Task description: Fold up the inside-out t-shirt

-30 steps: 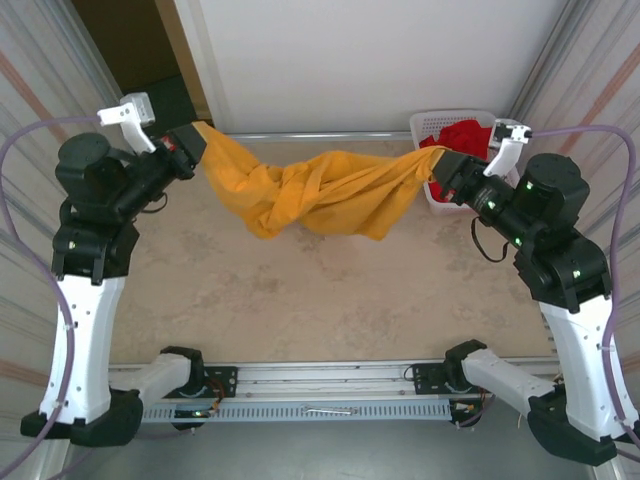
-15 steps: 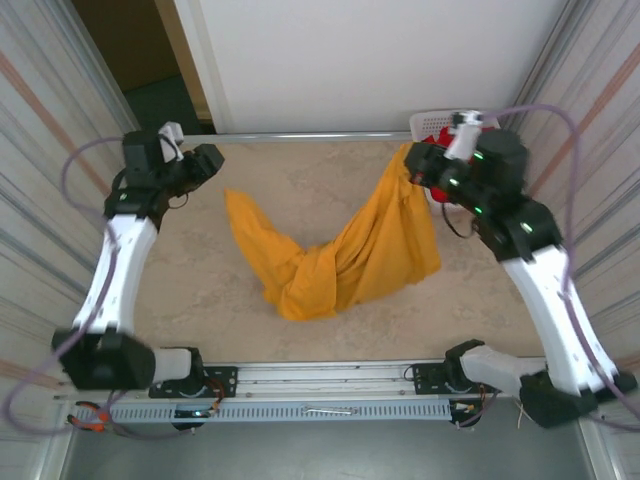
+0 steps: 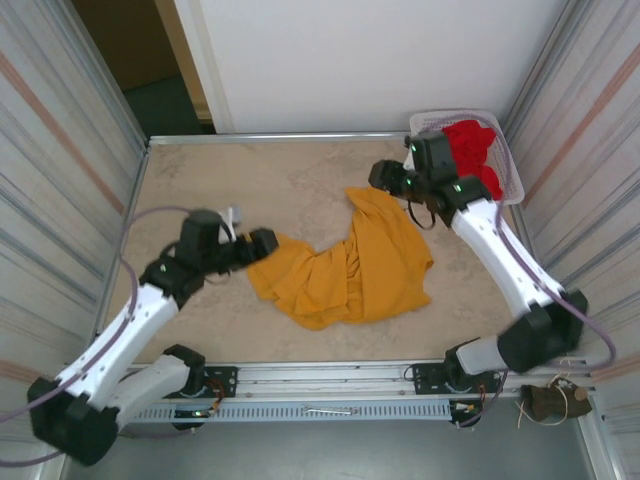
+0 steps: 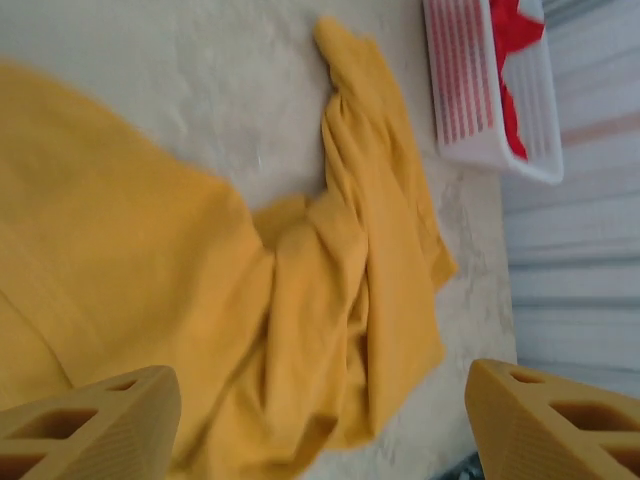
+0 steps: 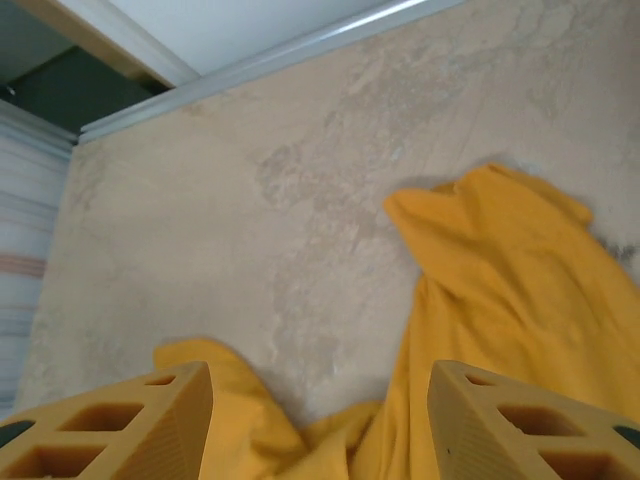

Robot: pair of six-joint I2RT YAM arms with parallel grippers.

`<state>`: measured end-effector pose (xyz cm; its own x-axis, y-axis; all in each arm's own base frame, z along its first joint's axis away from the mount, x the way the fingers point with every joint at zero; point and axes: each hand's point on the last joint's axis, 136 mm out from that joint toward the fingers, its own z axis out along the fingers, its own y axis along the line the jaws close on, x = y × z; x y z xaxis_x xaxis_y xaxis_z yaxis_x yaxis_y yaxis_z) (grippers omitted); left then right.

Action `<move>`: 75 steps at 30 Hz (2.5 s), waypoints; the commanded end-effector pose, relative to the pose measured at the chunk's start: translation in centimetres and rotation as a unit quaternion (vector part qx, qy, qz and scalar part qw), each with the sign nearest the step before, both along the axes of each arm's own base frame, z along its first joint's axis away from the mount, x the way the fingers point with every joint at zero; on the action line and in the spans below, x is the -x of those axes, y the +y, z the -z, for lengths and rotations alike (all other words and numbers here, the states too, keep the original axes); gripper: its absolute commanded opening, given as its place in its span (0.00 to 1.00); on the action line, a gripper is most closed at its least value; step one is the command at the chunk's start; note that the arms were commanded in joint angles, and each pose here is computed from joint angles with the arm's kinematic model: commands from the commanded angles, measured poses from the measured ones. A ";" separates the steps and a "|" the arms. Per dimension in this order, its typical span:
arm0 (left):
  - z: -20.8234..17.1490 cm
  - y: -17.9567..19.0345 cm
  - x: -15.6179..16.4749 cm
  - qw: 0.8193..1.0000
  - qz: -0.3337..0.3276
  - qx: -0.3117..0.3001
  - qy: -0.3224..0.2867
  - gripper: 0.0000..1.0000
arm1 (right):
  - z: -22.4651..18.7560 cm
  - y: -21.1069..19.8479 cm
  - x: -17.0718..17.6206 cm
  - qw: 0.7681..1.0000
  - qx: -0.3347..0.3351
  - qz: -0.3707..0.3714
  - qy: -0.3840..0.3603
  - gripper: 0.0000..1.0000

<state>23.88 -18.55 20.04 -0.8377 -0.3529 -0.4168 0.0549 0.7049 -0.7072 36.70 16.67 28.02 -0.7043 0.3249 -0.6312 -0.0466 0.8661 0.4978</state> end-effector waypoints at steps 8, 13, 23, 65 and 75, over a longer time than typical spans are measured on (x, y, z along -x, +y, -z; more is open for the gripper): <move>8.6 -3.5 6.7 0.982 -0.155 -0.012 0.104 0.79 | 12.4 -3.9 7.9 0.993 0.016 0.070 0.093 0.66; 10.8 -6.1 6.5 0.977 -0.164 -0.037 0.128 0.81 | 15.7 -4.3 8.8 0.988 0.051 0.075 0.121 0.66; 13.0 -9.0 5.3 0.972 -0.177 -0.053 0.146 0.72 | 21.1 -2.5 8.3 0.976 0.097 0.087 0.175 0.65; 8.1 7.1 -3.0 0.975 -0.159 -0.151 0.029 0.62 | 21.3 -4.5 9.9 0.957 0.091 0.189 0.203 0.60; 12.0 6.7 -3.3 0.969 -0.174 -0.159 0.080 0.68 | 23.6 -4.1 10.5 0.952 0.110 0.184 0.217 0.59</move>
<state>25.32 -11.82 6.80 -0.7938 -0.4742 -0.3808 -0.3061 0.8525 -0.4237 26.37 12.81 4.94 -0.7783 0.5010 -0.3784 0.4439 0.8653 0.2326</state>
